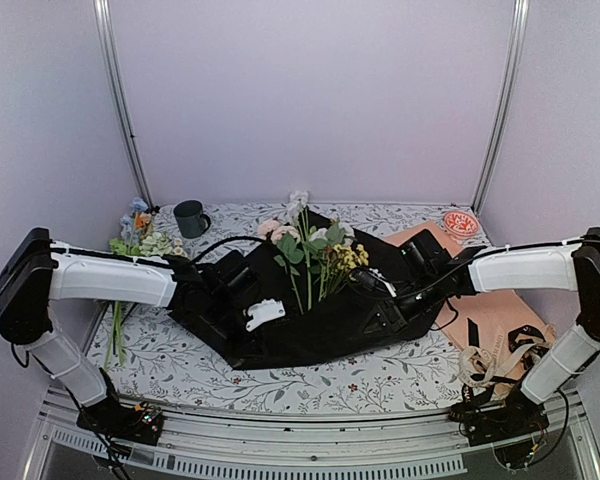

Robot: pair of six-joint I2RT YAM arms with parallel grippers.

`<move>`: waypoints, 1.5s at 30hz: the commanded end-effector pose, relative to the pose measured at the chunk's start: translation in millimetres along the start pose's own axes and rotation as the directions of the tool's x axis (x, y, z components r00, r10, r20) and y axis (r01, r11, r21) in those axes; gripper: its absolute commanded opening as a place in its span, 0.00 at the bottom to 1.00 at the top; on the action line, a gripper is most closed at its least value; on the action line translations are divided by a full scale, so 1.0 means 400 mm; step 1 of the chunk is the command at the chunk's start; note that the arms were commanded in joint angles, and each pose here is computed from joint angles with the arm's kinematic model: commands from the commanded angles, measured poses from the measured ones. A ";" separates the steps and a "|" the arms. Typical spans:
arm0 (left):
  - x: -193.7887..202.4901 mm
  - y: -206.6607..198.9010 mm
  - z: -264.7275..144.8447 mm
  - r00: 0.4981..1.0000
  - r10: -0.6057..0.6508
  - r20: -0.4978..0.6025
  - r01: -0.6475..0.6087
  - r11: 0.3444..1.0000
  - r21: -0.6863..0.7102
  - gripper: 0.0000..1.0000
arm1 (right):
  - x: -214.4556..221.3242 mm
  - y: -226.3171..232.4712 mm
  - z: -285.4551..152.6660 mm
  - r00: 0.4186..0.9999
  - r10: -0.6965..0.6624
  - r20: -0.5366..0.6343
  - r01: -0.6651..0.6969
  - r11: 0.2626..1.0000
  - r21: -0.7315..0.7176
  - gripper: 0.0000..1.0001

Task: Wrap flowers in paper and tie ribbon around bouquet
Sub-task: Fold the bottom corner of the flattened wrapping paper at the center of the board.

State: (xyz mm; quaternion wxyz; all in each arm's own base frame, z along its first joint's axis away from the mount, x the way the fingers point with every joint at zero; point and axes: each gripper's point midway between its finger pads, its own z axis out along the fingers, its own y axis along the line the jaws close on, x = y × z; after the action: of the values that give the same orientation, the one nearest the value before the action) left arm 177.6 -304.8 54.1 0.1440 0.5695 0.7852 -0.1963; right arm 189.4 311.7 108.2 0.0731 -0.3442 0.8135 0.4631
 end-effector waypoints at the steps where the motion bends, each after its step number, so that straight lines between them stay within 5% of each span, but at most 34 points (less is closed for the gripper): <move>1: -0.005 0.036 0.010 1.000 0.025 -0.018 -0.026 1.000 -0.018 0.35 | -0.012 -0.061 0.023 1.000 -0.004 -0.020 0.005 1.000 0.016 0.00; 3: -0.033 0.025 0.001 0.999 0.039 0.033 -0.039 0.999 0.007 0.53 | -0.010 -0.074 0.035 0.999 0.008 -0.031 -0.008 1.000 0.007 0.01; 6: -0.083 -0.004 -0.016 0.988 0.061 0.141 -0.070 0.996 0.059 0.64 | -0.008 -0.085 0.040 1.000 0.018 -0.024 -0.017 1.000 0.007 0.01; 19: -0.143 0.040 0.045 0.975 -0.001 0.220 -0.015 0.997 0.070 0.64 | -0.096 -0.158 0.026 0.997 0.001 0.071 -0.006 0.997 0.073 0.01; 33: -0.132 0.065 0.092 0.979 -0.105 0.174 0.076 0.984 0.164 0.45 | -0.131 -0.211 0.024 0.990 0.023 0.140 -0.036 0.996 0.086 0.00; 38: -0.140 0.074 0.096 0.979 -0.118 0.167 0.090 0.982 0.165 0.00 | -0.130 -0.216 0.016 0.987 0.033 0.160 -0.048 0.995 0.088 0.00; 42: -0.153 0.123 0.085 0.974 -0.147 0.172 0.131 0.986 0.102 0.00 | -0.121 -0.216 0.015 0.986 0.039 0.161 -0.054 0.994 0.093 0.03; 45: -0.147 0.167 0.083 0.975 -0.167 0.144 0.163 0.986 0.041 0.00 | -0.112 -0.219 0.003 0.985 0.037 0.168 -0.058 0.991 0.117 0.18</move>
State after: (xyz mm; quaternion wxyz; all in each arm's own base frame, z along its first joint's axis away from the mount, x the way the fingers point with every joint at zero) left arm 229.0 -359.1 40.2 0.1623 0.5119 0.7902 -0.2954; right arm 275.5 311.9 61.1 0.1293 -0.2826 0.8374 0.4496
